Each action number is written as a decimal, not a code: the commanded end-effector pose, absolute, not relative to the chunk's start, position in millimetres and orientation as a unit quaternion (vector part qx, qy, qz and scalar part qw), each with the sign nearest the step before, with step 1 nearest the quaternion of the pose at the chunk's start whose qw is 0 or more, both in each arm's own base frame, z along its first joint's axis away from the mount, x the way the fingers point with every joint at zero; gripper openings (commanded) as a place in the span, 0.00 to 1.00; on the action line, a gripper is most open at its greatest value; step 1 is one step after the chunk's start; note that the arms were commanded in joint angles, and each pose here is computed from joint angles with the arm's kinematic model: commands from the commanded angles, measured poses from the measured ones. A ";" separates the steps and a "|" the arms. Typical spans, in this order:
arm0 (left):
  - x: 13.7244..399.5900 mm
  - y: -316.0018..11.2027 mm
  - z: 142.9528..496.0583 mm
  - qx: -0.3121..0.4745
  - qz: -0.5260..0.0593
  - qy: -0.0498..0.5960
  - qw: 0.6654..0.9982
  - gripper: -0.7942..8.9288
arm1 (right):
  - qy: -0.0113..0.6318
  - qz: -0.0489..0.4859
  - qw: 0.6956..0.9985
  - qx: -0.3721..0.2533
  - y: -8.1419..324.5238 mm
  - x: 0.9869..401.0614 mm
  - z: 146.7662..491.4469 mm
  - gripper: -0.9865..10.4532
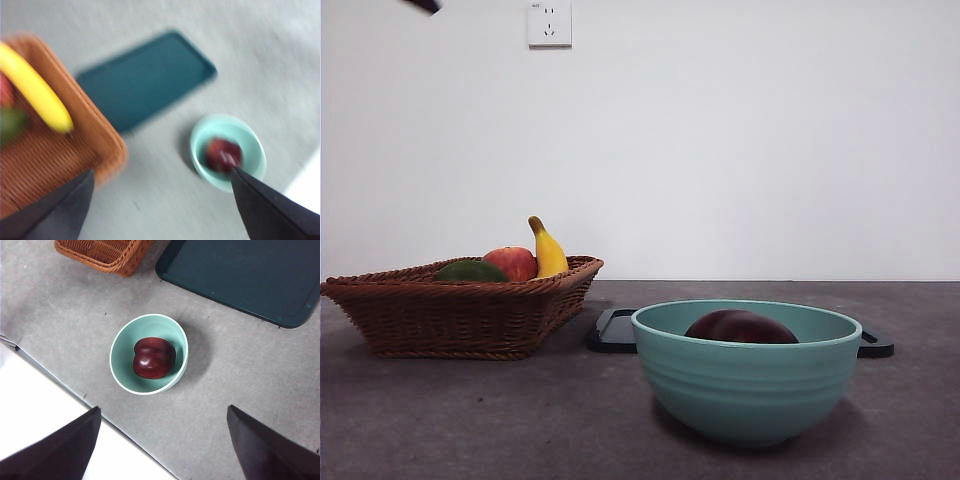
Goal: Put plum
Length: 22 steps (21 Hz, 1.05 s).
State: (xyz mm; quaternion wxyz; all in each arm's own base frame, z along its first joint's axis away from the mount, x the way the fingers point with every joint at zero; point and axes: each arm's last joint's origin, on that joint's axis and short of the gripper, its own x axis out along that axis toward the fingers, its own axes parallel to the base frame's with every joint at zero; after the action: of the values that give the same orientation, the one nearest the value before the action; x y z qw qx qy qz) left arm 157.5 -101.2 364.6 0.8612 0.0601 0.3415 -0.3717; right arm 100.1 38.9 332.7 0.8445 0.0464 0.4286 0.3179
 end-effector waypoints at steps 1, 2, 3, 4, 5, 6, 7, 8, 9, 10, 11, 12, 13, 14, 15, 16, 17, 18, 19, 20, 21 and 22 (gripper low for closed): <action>145.2 -97.9 344.3 0.043 -0.414 0.362 0.834 0.53 | 0.417 0.323 0.848 0.042 39.7 101.1 338.1 0.44; 139.1 -96.5 336.0 0.031 -0.439 0.373 0.816 0.53 | 0.417 0.323 0.848 0.042 39.7 101.1 338.1 0.44; 132.6 -95.7 326.4 0.018 -0.467 0.391 0.793 0.53 | 0.417 0.323 0.848 0.042 39.7 101.1 338.1 0.44; 127.8 -94.7 318.9 0.011 -0.480 0.409 0.776 0.53 | 0.417 0.323 0.848 0.042 39.7 101.1 338.1 0.44; 124.5 -93.8 312.8 0.011 -0.482 0.425 0.766 0.53 | 0.417 0.323 0.848 0.042 39.7 101.1 338.1 0.44; 122.4 -93.0 308.9 0.014 -0.481 0.438 0.759 0.53 | 0.418 0.323 0.848 0.042 39.7 101.0 338.1 0.44; 121.5 -92.6 308.0 0.014 -0.480 0.443 0.757 0.53 | 0.418 0.323 0.848 0.042 39.7 101.0 338.1 0.44; 121.6 -92.7 308.1 0.014 -0.481 0.442 0.757 0.53 | 0.418 0.323 0.848 0.042 39.7 101.0 338.1 0.44; 122.1 -93.0 308.4 0.014 -0.481 0.439 0.758 0.53 | 0.418 0.323 0.848 0.042 39.7 101.0 338.1 0.44; 122.6 -93.2 308.9 0.014 -0.482 0.436 0.760 0.53 | 0.418 0.323 0.848 0.042 39.7 101.2 338.0 0.44; 123.2 -93.6 309.4 0.014 -0.483 0.432 0.762 0.53 | 0.419 0.323 0.848 0.043 39.8 101.3 337.9 0.44; 123.4 -93.7 309.6 0.014 -0.483 0.430 0.762 0.53 | 0.420 0.323 0.847 0.043 39.8 101.6 337.7 0.44; 123.5 -93.9 309.8 0.014 -0.484 0.429 0.763 0.53 | 0.421 0.322 0.847 0.043 40.0 102.0 337.4 0.44; 123.7 -93.9 309.9 0.014 -0.484 0.428 0.763 0.53 | 0.423 0.322 0.846 0.043 40.0 102.0 337.1 0.44; 123.8 -94.0 310.0 0.014 -0.484 0.427 0.764 0.53 | 0.425 0.322 0.845 0.043 40.2 102.7 336.9 0.44; 124.0 -94.1 310.1 0.014 -0.484 0.426 0.764 0.53 | 0.426 0.322 0.844 0.044 40.4 103.6 336.5 0.44; 124.1 -94.2 310.3 0.015 -0.484 0.425 0.765 0.53 | 0.428 0.322 0.844 0.044 40.5 103.9 336.3 0.44; 124.2 -94.3 310.4 0.015 -0.485 0.424 0.765 0.53 | 0.430 0.322 0.843 0.044 40.8 105.1 335.9 0.44; 124.3 -94.3 310.4 0.014 -0.485 0.424 0.765 0.53 | 0.432 0.322 0.841 0.045 41.2 106.2 335.5 0.44; 124.3 -94.3 310.4 0.014 -0.485 0.423 0.765 0.53 | 0.435 0.322 0.840 0.045 41.6 107.6 334.8 0.44; 124.3 -94.3 310.5 0.014 -0.485 0.423 0.765 0.53 | 0.438 0.322 0.838 0.046 42.2 109.2 334.1 0.44; 124.3 -94.3 310.5 0.014 -0.485 0.423 0.765 0.53 | 0.443 0.323 0.835 0.045 43.4 111.4 333.1 0.44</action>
State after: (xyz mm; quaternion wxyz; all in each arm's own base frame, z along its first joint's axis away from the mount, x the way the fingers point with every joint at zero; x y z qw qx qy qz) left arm 123.5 -92.5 307.5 0.7657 0.0112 0.4317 -0.4766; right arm 109.4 41.7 328.8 0.8349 0.0480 0.4477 0.3165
